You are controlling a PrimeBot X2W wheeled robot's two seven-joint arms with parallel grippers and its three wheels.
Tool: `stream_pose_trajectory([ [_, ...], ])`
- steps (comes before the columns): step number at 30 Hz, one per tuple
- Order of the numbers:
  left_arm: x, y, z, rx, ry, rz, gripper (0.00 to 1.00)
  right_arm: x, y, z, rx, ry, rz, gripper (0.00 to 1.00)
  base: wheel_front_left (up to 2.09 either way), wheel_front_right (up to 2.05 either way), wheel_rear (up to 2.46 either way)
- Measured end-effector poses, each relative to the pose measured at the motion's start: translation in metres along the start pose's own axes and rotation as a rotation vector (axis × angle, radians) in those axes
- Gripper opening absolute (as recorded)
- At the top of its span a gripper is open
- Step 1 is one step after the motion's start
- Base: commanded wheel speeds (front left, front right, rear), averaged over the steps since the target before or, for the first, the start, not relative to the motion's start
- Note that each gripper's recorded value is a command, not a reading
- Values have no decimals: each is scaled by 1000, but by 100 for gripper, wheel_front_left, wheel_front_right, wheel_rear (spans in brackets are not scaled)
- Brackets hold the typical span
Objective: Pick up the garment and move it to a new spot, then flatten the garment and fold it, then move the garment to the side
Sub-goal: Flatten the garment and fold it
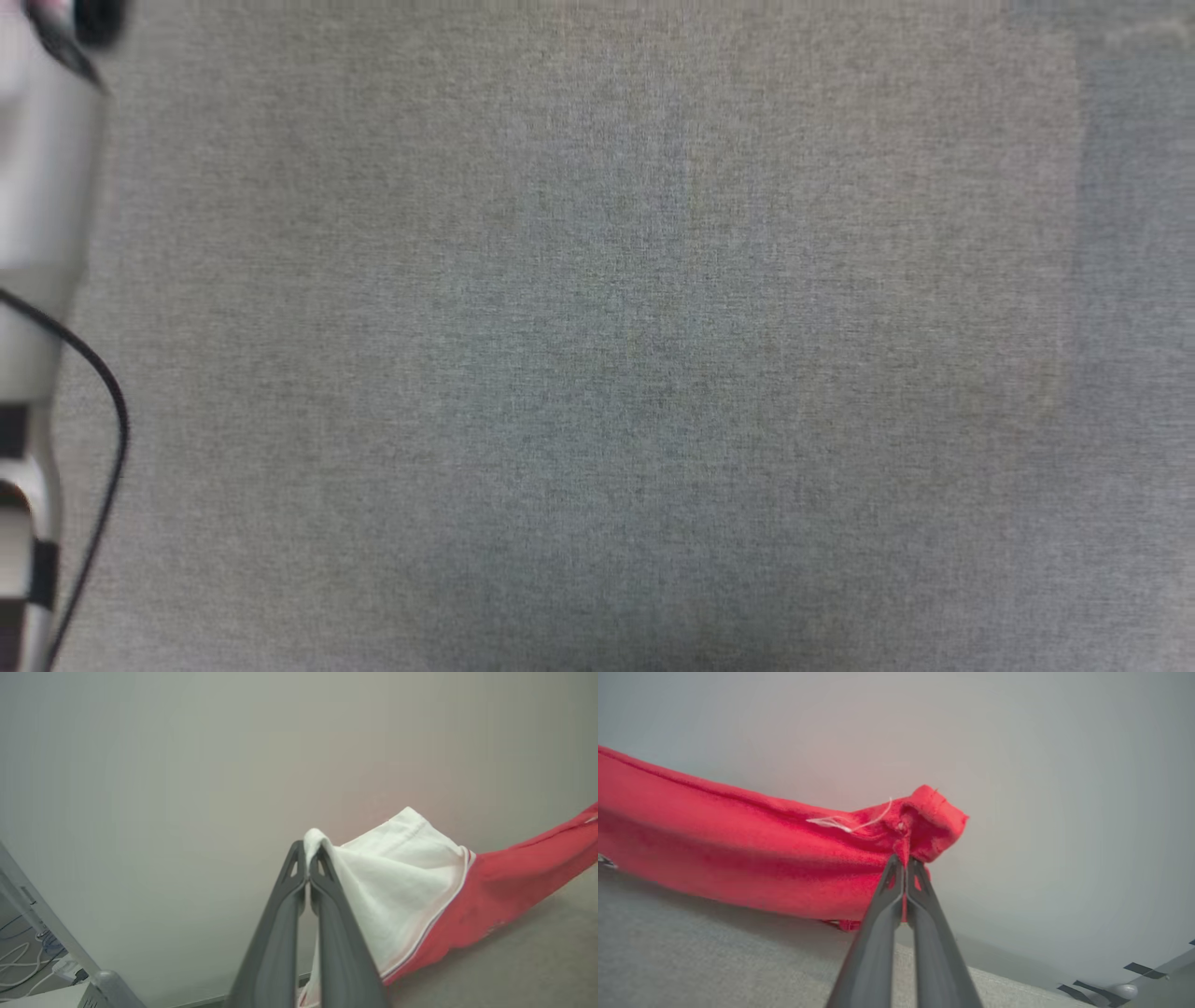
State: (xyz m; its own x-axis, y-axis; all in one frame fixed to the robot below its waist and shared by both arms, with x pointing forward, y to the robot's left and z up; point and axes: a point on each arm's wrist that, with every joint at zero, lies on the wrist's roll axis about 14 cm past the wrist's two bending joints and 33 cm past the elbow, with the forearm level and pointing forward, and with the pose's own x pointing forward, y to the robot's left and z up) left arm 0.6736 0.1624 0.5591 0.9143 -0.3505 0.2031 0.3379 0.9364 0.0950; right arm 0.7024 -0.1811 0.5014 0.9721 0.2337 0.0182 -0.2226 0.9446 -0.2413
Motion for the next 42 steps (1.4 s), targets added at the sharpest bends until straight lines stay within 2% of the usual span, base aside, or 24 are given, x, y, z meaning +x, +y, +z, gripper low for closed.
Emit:
stream_pose_trajectory([
  [9, -95, -57, -53, -157, 226, -69, 0, -65, 42, -24, 39, 111, 116, 0, 0, 0, 0],
  [16, -170, -78, -69, -221, 367, -74, 0, -121, 60, -35, 116, 218, 167, 0, 0, 0, 0],
  [25, -244, -98, -72, -268, 503, -87, 0, -183, 69, -43, 206, 340, 202, 0, 0, 0, 0],
  [37, -320, -116, -62, -334, 606, -90, 0, -232, 80, -30, 285, 346, 227, 0, 0, 0, 0],
  [42, -341, -124, -47, -343, 618, -108, 0, -260, 77, -38, 309, 392, 214, 0, 0, 0, 0],
])
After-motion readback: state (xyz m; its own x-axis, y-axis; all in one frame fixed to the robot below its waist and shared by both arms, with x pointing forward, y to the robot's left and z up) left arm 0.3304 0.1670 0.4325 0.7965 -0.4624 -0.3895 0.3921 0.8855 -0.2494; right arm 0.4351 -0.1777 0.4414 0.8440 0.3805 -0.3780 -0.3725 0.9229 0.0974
